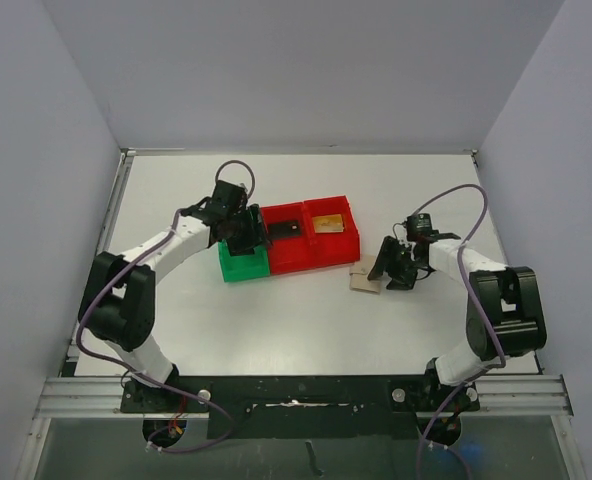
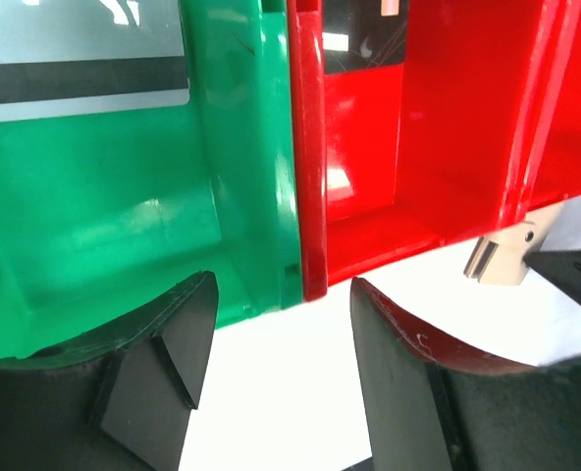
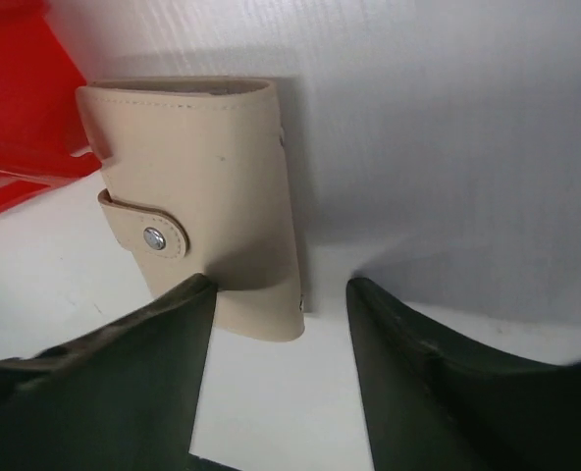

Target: Take the credit cards out of the card holder

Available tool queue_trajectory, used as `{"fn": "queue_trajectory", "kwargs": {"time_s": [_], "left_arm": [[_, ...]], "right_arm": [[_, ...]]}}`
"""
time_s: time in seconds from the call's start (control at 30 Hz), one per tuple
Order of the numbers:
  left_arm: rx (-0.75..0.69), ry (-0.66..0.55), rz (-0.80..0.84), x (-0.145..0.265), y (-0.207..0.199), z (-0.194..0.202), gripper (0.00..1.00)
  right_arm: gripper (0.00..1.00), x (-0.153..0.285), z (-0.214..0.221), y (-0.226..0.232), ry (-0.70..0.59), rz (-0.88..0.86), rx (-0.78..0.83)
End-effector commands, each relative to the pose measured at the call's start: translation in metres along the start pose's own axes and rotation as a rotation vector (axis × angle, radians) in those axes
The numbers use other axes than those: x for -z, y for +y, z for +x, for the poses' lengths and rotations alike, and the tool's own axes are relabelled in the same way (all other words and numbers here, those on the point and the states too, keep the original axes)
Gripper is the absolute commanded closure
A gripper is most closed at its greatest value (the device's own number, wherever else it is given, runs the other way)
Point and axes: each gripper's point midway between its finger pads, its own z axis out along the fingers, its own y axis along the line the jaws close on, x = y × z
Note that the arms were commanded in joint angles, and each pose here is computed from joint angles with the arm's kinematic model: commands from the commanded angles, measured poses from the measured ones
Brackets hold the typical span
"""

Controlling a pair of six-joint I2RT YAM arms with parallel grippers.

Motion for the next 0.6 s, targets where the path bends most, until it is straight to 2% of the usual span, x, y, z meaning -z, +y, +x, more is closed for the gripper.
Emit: {"fn": "queue_trajectory", "kwargs": {"time_s": [0.0, 0.03, 0.07, 0.1, 0.4, 0.57], "left_arm": [[-0.065, -0.093, 0.072, 0.045, -0.022, -0.023, 0.45], [-0.064, -0.105, 0.078, 0.049, -0.022, -0.024, 0.45], [-0.061, -0.122, 0.088, 0.052, -0.022, -0.024, 0.45], [-0.05, -0.131, 0.1, 0.054, -0.021, -0.022, 0.45], [0.001, -0.196, 0.316, 0.083, -0.042, -0.004, 0.45], [-0.016, -0.191, 0.372, 0.092, -0.048, 0.017, 0.44]], "right_arm": [[0.52, -0.007, -0.011, -0.001, -0.04, 0.077, 0.064], [0.67, -0.009, -0.009, -0.005, -0.04, 0.101, 0.067], [0.77, -0.011, -0.003, -0.009, -0.034, 0.118, 0.067], [0.79, -0.013, 0.003, -0.011, -0.028, 0.121, 0.069], [0.8, -0.009, 0.086, -0.004, 0.01, 0.078, 0.108], [0.75, 0.013, 0.107, 0.007, -0.04, -0.031, 0.11]]}}
